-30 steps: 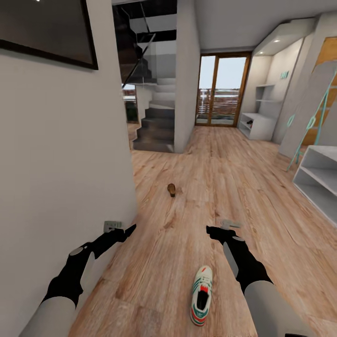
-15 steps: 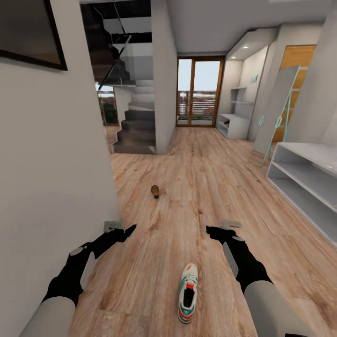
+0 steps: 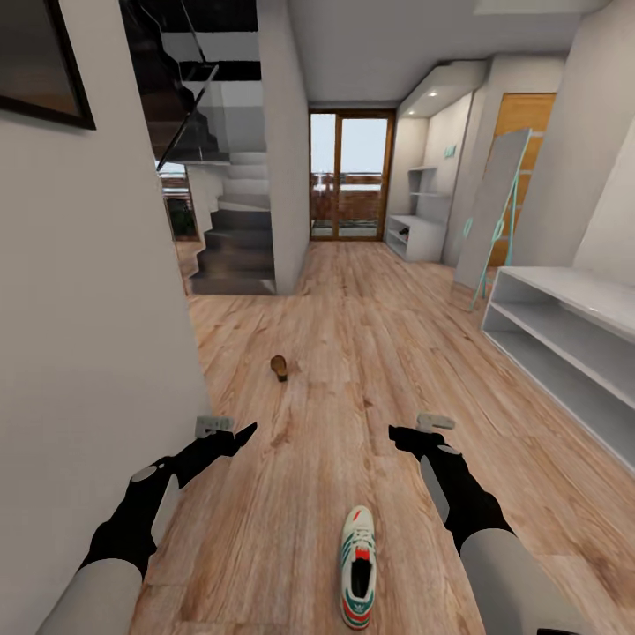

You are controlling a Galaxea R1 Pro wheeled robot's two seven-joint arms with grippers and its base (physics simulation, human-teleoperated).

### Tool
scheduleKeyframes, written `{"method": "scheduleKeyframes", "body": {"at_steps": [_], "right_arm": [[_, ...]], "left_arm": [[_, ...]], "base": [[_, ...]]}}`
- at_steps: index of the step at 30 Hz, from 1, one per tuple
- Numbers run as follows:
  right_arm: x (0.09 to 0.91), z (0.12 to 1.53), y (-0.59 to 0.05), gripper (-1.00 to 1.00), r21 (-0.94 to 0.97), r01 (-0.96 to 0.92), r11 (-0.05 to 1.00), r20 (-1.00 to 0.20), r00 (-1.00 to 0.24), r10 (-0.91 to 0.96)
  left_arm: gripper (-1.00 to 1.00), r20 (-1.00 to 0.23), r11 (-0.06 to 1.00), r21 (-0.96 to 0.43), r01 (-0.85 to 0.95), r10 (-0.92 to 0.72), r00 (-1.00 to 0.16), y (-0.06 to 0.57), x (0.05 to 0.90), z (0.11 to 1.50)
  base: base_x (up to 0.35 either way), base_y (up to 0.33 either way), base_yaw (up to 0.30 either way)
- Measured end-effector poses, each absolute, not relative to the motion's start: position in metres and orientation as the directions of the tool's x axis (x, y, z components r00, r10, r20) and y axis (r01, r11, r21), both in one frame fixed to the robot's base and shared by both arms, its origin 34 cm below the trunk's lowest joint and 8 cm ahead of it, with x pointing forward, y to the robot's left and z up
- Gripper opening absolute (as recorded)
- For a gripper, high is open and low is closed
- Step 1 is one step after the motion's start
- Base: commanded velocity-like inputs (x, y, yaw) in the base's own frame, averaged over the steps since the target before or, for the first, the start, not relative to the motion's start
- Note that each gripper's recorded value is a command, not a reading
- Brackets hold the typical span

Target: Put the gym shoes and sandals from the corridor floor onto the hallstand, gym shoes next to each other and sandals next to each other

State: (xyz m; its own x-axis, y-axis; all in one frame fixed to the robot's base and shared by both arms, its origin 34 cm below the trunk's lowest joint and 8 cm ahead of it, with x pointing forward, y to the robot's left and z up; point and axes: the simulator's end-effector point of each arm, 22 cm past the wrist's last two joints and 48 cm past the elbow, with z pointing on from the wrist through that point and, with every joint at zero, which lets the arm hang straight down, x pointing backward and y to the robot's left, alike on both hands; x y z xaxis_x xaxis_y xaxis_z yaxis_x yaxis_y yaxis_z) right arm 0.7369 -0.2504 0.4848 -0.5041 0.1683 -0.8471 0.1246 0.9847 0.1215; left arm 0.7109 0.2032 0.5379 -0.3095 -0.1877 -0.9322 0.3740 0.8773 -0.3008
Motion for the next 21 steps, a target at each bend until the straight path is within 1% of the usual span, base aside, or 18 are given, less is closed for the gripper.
{"method": "scheduleKeyframes", "body": {"at_steps": [5, 12, 15, 21], "right_arm": [[0.7369, 0.4848, -0.2504, 1.0, 0.122, 0.125, 0.985, -0.847, -0.504, 0.168], [0.7368, 0.4847, -0.2505, 1.0, 0.122, 0.125, 0.985, -0.847, -0.504, 0.168], [0.7368, 0.4849, -0.2505, 1.0, 0.122, 0.125, 0.985, -0.847, -0.504, 0.168], [0.7368, 0.485, -0.2504, 1.0, 0.121, 0.124, 0.985, -0.847, -0.504, 0.168]], "left_arm": [[1.0, -0.932, 0.877, -0.301, 0.374, -0.188, -0.309, 0.2032, 0.7109, 0.5379], [1.0, -0.932, 0.877, -0.3, 0.374, -0.187, -0.309, 0.2031, 0.7109, 0.5379], [1.0, -0.932, 0.877, -0.301, 0.374, -0.188, -0.309, 0.2031, 0.7109, 0.5381], [1.0, -0.932, 0.877, -0.301, 0.375, -0.187, -0.309, 0.203, 0.7108, 0.5383]], "base": [[0.012, 0.015, -0.047], [0.01, 0.009, -0.213], [0.146, 0.17, -0.133], [0.184, 0.215, -0.025]]}}
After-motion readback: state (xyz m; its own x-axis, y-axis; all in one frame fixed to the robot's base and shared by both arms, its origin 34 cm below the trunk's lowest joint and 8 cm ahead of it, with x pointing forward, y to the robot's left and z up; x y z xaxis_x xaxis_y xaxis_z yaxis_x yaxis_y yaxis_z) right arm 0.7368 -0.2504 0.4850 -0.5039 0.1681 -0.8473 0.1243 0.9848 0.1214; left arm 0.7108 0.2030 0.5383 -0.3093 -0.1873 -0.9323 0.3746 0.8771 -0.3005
